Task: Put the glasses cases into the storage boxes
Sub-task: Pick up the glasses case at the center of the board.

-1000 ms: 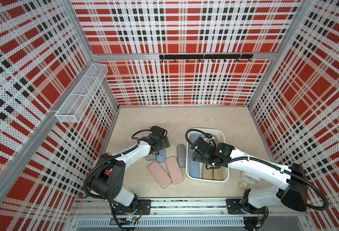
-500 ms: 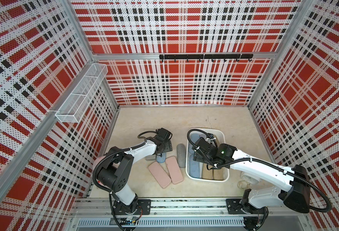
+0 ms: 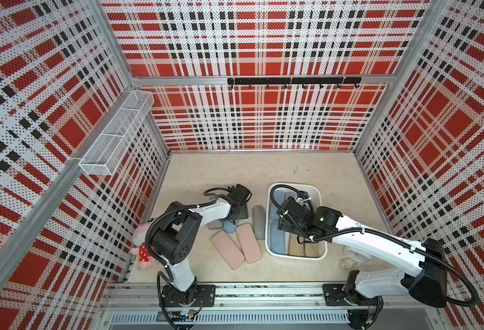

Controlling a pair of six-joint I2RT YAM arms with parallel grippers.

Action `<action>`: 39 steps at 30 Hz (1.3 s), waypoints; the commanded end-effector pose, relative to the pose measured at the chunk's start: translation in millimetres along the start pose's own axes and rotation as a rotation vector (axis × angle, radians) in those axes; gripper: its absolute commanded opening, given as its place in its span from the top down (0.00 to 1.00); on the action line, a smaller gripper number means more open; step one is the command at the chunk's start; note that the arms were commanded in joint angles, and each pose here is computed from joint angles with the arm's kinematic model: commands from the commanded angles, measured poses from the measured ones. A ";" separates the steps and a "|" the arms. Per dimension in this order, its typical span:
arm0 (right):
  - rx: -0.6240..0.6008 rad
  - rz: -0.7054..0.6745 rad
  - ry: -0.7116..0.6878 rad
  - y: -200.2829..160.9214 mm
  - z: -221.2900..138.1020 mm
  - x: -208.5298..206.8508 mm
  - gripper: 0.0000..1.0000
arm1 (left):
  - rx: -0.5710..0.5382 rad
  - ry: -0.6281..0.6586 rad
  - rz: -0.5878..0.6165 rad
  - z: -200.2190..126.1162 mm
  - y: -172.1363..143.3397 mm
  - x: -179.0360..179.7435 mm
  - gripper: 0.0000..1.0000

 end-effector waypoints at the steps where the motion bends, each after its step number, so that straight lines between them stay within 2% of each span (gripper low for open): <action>1: -0.019 0.019 0.001 1.3 -4.0 -3.9 0.21 | 0.034 0.041 0.033 7.8 -6.9 3.9 0.17; 4: -0.017 0.014 -0.004 1.0 -2.9 -2.7 0.21 | 0.034 0.049 0.019 8.7 -5.1 8.8 0.19; 10: -0.025 0.014 -0.007 3.8 -4.8 -1.7 0.23 | 0.028 0.033 0.000 7.2 3.9 12.2 0.29; 19: -0.031 0.013 -0.013 5.4 -6.0 -1.1 0.24 | 0.028 -0.002 -0.032 3.3 12.2 17.1 0.36; 27: -0.050 0.014 -0.024 11.0 -11.6 -1.6 0.25 | -0.002 -0.043 -0.054 -11.1 21.5 16.8 0.40; 33: -0.067 0.017 -0.025 16.6 -16.6 -0.6 0.26 | -0.024 -0.066 -0.051 -21.8 29.3 12.4 0.48; 39: -0.081 0.021 -0.029 20.2 -21.9 -2.5 0.26 | -0.045 -0.101 -0.050 -39.4 41.2 4.9 0.49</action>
Point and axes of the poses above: each gripper's point midway between its finger pads, its own z axis out along the fingers, its own x axis along the line the jaws close on, y = z × x, the point moved 4 cm from there along -z, back along the fingers, and after that the axes turned 2 degrees about z, right-handed, at the moved point
